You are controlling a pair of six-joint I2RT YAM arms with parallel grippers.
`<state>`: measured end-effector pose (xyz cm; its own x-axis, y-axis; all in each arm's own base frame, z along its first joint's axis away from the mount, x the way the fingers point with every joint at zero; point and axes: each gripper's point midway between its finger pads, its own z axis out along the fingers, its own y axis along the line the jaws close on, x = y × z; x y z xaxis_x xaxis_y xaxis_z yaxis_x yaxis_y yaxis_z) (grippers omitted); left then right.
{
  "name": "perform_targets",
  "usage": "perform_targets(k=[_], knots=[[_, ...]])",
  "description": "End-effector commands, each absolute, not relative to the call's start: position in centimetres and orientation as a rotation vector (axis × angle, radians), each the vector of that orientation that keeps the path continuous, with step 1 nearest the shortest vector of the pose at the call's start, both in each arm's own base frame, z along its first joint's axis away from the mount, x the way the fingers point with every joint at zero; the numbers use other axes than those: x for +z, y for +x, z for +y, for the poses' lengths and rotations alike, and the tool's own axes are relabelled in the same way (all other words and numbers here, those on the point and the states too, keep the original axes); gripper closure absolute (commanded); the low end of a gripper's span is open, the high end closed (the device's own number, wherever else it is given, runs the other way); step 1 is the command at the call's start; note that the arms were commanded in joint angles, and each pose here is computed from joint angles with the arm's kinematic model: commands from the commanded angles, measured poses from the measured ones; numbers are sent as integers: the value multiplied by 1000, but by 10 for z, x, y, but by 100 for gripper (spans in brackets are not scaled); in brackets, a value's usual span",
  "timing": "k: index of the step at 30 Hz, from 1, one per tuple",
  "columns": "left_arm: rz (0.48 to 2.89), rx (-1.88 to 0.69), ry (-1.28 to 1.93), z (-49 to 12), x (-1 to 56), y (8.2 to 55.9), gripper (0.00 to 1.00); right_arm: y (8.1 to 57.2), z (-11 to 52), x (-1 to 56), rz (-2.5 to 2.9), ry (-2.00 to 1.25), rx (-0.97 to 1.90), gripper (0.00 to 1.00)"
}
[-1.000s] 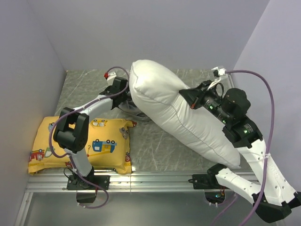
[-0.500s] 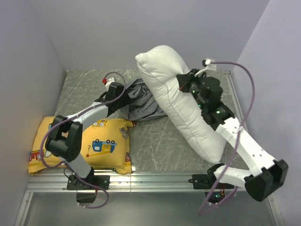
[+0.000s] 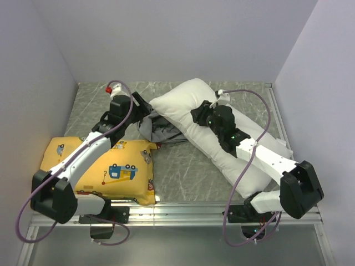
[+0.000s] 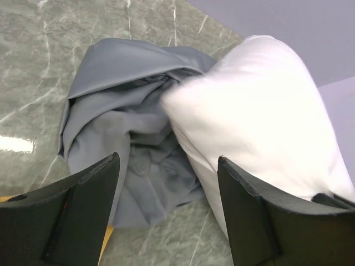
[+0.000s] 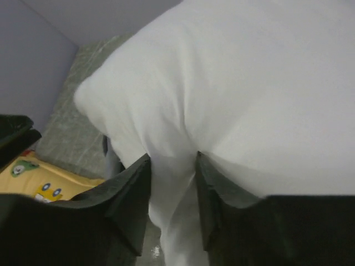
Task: Remove the pillowcase from the pillow
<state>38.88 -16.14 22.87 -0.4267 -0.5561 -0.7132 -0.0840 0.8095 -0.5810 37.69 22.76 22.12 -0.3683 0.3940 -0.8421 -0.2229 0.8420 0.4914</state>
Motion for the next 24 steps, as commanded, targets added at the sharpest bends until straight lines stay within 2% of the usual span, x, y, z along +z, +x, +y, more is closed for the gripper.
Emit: perform_targets(k=[1, 3, 7, 8, 15, 24], knots=[[1960, -597, -419, -161, 240, 369, 23, 372, 225, 283, 1710, 128, 713, 48], [1957, -606, -393, -160, 248, 358, 23, 360, 219, 293, 1727, 117, 709, 34], [1968, -615, -366, -156, 256, 340, 24, 341, 202, 325, 1692, 112, 692, 22], [1968, -606, -354, -154, 256, 336, 24, 337, 198, 330, 1681, 117, 686, 13], [1893, -538, -332, -126, 280, 306, 20, 297, 163, 337, 1638, 127, 647, 11], [1819, -589, -274, -127, 293, 294, 18, 279, 133, 316, 1624, 175, 559, 5]])
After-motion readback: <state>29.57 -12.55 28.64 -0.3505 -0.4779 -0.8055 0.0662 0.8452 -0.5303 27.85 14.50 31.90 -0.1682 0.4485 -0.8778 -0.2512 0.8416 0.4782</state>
